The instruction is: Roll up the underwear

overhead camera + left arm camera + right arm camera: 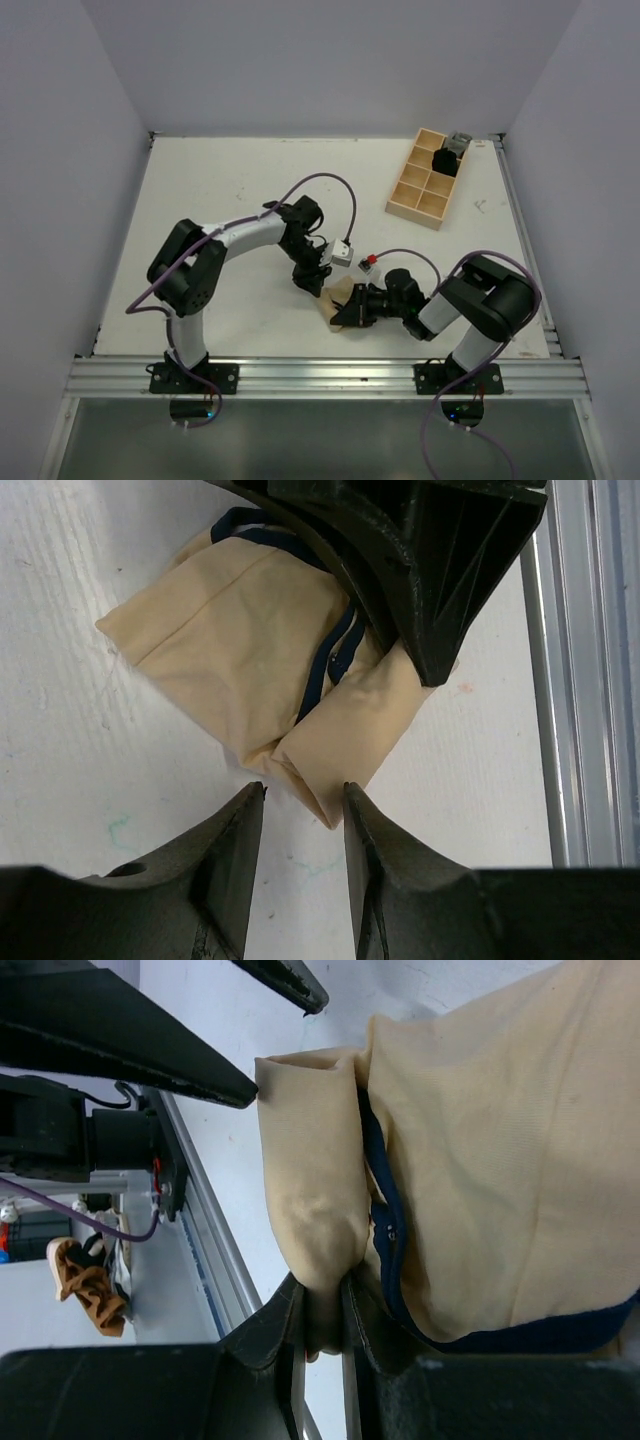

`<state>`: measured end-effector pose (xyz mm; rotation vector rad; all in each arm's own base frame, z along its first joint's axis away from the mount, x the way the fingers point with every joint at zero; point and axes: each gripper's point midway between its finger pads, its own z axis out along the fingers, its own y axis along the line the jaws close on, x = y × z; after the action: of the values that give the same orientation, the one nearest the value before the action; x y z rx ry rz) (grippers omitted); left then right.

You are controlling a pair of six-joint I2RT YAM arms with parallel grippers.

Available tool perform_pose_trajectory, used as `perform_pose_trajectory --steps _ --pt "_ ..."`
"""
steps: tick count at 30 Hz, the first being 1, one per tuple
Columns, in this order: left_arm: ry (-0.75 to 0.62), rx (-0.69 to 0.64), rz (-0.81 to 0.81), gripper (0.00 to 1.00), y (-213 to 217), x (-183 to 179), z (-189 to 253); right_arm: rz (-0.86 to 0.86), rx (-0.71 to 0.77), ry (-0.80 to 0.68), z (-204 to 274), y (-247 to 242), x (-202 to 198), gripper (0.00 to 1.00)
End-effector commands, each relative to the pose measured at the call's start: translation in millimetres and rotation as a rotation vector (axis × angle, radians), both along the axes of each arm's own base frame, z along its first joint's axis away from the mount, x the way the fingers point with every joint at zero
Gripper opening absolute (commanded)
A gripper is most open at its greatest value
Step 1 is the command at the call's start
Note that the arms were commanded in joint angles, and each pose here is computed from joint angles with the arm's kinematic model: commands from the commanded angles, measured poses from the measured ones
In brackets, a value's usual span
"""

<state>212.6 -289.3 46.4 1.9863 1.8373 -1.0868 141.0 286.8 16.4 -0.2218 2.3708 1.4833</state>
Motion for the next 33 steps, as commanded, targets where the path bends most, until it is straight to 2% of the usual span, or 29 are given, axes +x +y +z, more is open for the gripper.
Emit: perform_pose_trajectory --steps 1,5,6,7,8,9,11,13,14,16,18,19,21,22,23,24,25,27,30,33 --pt "-0.109 0.011 0.009 0.41 -4.1 4.3 17.6 0.036 -0.087 0.089 -26.7 -10.9 -16.7 0.04" --pt "-0.217 0.071 0.067 0.36 1.8 12.8 24.1 0.083 -0.083 0.104 -29.8 -6.0 -19.1 0.04" --pt "-0.207 0.112 0.106 0.33 11.5 8.6 14.4 0.098 -0.101 0.134 -38.2 -6.8 -22.6 0.03" --pt "-0.245 0.083 0.146 0.29 10.9 16.8 20.7 0.115 -0.093 0.128 -37.8 -0.8 -18.3 0.03" --pt "-0.22 0.096 0.208 0.21 15.7 15.9 18.1 0.142 -0.087 0.146 -39.6 1.7 -20.7 0.02" --pt "-0.213 0.08 0.254 0.17 17.5 17.4 20.1 0.155 -0.094 0.168 -45.8 2.8 -22.0 0.02" --pt "-0.22 -0.003 0.447 0.13 30.5 33.3 31.7 0.165 -0.081 0.159 -45.1 11.0 -14.4 0.01" --pt "-0.292 -0.135 0.621 0.15 48.7 58.2 56.0 0.174 -0.081 0.146 -45.3 15.7 -9.1 0.01" --pt "-0.303 -0.123 0.756 0.17 62.4 72.7 62.0 0.184 -0.09 0.141 -46.2 16.6 -7.8 0.01" --pt "-0.273 -0.11 0.879 0.16 84.6 87.1 65.3 0.21 -0.125 0.127 -49.0 19.3 -2.4 0.01" --pt "-0.177 -0.149 0.857 0.17 85.2 85.7 72.3 0.244 -0.148 0.128 -46.8 26.3 5.0 0.01" --pt "-0.127 -0.119 0.887 0.17 95.9 87.2 63.5 0.269 -0.156 0.104 -46.4 28.4 8.2 0.0" --pt "-0.068 -0.147 0.853 0.12 94.7 82.3 68.3 0.285 -0.159 0.093 -39.2 35.6 16.3 0.01" --pt "-0.074 -0.156 0.85 0.07 94.4 82.9 71.7 0.289 -0.153 0.092 -36.0 38.0 18.0 0.02" --pt "-0.087 -0.167 0.851 0.07 94.4 83.5 75.4 0.293 -0.148 0.094 -34.4 40.0 19.1 0.02" --pt "-0.102 -0.164 0.865 0.08 96.6 84.9 76.4 0.299 -0.145 0.11 -35.1 40.8 17.8 0.02" --pt "-0.11 -0.154 0.86 0.2 99.0 81.5 78.2 0.314 -0.114 0.129 -29.7 44.8 16.6 0.03" --pt "-0.118 -0.138 0.834 0.27 102.6 73.5 74.3 0.32 -0.071 0.136 -30.9 47.8 14.1 0.04" --pt "-0.095 -0.176 0.783 0.32 101.2 48.3 72.4 0.319 -0.02 0.179 -30.7 50.5 8.9 0.06" --pt "-0.078 -0.274 0.688 0.33 91.3 26.6 83.0 0.3 -0.015 0.189 -31.6 49.3 7.9 0.06"
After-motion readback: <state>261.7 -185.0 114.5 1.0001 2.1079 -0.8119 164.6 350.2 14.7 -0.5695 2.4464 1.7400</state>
